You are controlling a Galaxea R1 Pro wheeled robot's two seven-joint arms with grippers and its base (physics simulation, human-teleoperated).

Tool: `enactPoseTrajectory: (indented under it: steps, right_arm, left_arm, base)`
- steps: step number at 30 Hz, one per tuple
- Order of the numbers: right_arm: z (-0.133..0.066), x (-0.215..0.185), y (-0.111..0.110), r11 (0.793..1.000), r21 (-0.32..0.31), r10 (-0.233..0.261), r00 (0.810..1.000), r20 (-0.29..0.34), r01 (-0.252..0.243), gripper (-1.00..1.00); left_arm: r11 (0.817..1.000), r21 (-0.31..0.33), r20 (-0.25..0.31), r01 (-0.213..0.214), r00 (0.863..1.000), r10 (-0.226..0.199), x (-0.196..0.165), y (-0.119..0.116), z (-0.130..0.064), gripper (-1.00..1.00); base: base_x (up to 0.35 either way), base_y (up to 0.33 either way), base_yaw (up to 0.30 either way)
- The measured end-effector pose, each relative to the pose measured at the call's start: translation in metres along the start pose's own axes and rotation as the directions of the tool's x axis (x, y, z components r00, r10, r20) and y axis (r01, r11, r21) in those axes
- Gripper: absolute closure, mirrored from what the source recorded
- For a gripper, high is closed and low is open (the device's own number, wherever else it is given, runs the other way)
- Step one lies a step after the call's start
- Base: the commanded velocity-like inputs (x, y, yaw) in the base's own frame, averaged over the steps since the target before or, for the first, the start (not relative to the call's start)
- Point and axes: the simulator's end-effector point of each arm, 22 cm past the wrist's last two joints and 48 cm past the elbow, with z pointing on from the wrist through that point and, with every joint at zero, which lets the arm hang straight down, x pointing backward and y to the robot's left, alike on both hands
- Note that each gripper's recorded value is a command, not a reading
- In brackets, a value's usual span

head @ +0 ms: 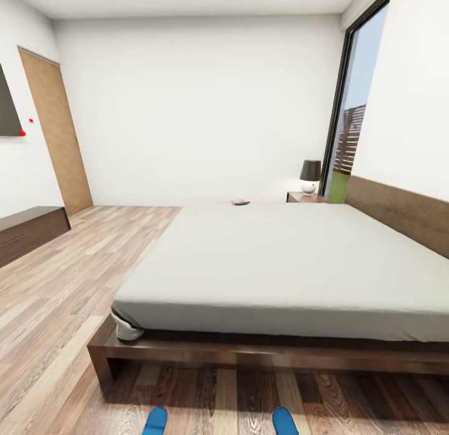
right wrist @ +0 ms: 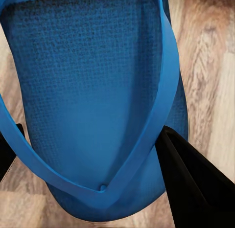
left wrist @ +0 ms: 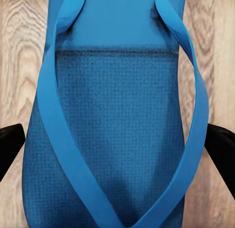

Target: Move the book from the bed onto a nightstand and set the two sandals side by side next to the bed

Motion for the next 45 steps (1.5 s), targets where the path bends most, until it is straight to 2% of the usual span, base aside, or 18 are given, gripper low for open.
enactPoseTrajectory:
  steps: [3,8,12,16,21,23,26,29,35,45]
  right_arm:
    - [0.005,-0.006,0.0,1.0,0.0,0.006,1.0,0.003,-0.006,1.0]
    - [0.012,-0.01,0.006,1.0,-0.01,0.017,0.998,-0.062,-0.018,1.0]
    - [0.015,-0.029,0.019,0.999,-0.033,0.041,0.997,-0.071,-0.043,1.0]
    - [0.019,-0.042,0.021,0.998,-0.037,0.044,0.996,-0.075,-0.046,1.0]
    - [0.025,-0.048,0.022,0.998,-0.04,0.046,0.995,-0.087,-0.05,1.0]
    - [0.027,-0.048,0.025,0.996,-0.049,0.069,0.992,-0.101,-0.075,1.0]
    - [0.03,-0.049,0.031,0.987,-0.072,0.132,0.983,-0.129,-0.142,1.0]
    - [0.034,-0.046,0.034,0.983,-0.079,0.151,0.978,-0.145,-0.164,1.0]
    - [0.044,-0.036,0.039,0.982,-0.071,0.165,0.974,-0.157,-0.177,1.0]
    - [0.055,-0.018,0.048,0.982,-0.067,0.161,0.967,-0.197,-0.177,1.0]
  left_arm:
    - [1.0,0.0,-0.002,0.001,1.0,-0.001,0.004,0.0,0.005,1.0]
    - [1.0,0.002,-0.004,0.001,1.0,-0.001,0.012,-0.001,0.014,1.0]
    - [1.0,0.011,-0.011,0.001,1.0,-0.001,0.006,-0.005,0.021,1.0]
    - [1.0,0.011,-0.043,-0.003,0.999,0.004,0.0,-0.005,0.028,1.0]
    - [1.0,0.008,-0.047,-0.001,0.999,0.001,-0.006,-0.005,0.036,1.0]
    - [1.0,0.008,-0.049,0.001,0.999,0.0,-0.004,-0.005,0.039,1.0]
    - [1.0,0.01,-0.052,0.005,0.999,-0.004,-0.002,-0.005,0.044,1.0]
    - [1.0,0.012,-0.055,0.007,0.998,-0.006,0.002,-0.007,0.049,1.0]
    - [1.0,0.011,-0.111,0.007,0.994,-0.006,0.019,-0.007,0.059,1.0]
    - [1.0,0.008,-0.152,0.006,0.988,-0.005,0.038,-0.005,0.068,1.0]
  base:
    - [0.0,0.0,0.0]
    - [0.0,0.0,0.0]
    - [0.0,0.0,0.0]
    - [0.0,0.0,0.0]
    - [0.0,0.0,0.0]
    - [0.0,0.0,0.0]
    - [0.0,0.0,0.0]
    - [0.0,0.0,0.0]
    - [0.0,0.0,0.0]
    - [0.0,0.0,0.0]
